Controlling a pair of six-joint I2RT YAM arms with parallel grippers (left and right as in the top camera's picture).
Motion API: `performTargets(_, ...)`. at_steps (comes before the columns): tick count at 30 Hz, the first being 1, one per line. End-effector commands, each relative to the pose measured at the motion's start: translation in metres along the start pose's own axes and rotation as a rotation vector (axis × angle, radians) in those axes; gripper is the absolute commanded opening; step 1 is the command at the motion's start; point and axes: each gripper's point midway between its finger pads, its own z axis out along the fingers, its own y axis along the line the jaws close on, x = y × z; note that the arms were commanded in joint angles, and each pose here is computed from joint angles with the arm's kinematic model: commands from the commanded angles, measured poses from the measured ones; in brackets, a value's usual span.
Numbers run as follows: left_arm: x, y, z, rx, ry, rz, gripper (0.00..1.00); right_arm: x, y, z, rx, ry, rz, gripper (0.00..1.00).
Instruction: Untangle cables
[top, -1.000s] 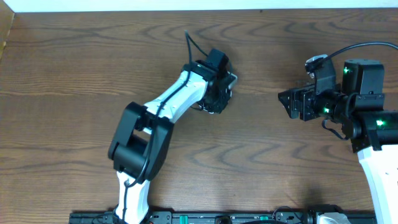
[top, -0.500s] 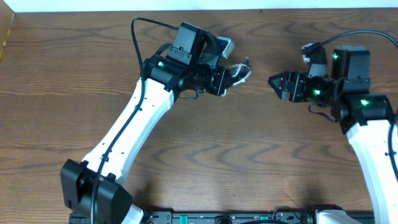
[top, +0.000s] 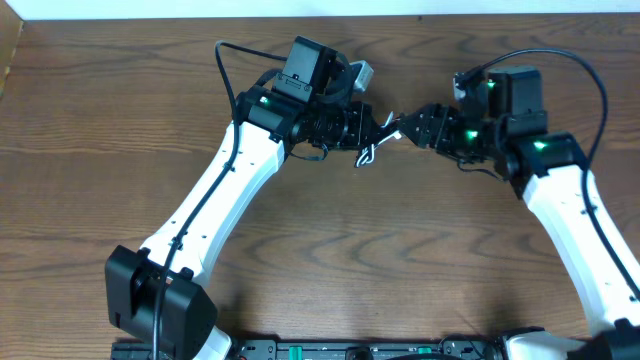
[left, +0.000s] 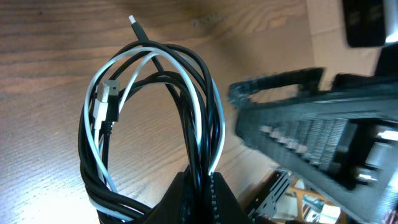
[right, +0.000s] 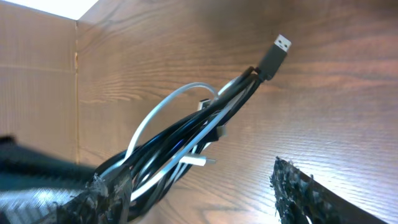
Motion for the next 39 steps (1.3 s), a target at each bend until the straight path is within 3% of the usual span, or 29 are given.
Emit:
performTargets(1,-0.004,0.004,-0.001,-0.014,-0.016,-0.042,0.08,0.001,0.007,0.013,-0.013,0.021,0.082,0.67)
performTargets(13,-0.015,0.009,-0.001,-0.048,-0.062,-0.024,0.07,0.012,0.017,0.038,-0.048,0.077,0.087,0.64)
performTargets(21,-0.023,0.001,-0.005,0.024,-0.077,-0.009,0.08,0.031,-0.011,0.075,0.038,0.164,0.129,0.58)
performTargets(23,-0.026,0.003,-0.011,0.054,-0.076,-0.023,0.08,0.03,-0.025,0.079,0.078,0.169,0.146,0.52)
performTargets(32,-0.043,0.019,-0.051,0.209,-0.095,-0.092,0.07,0.018,-0.087,0.066,0.3,0.123,0.094,0.01)
performTargets(39,-0.033,0.025,-0.055,0.208,-0.069,-0.033,0.08,0.016,-0.105,0.054,0.326,0.152,0.004,0.01)
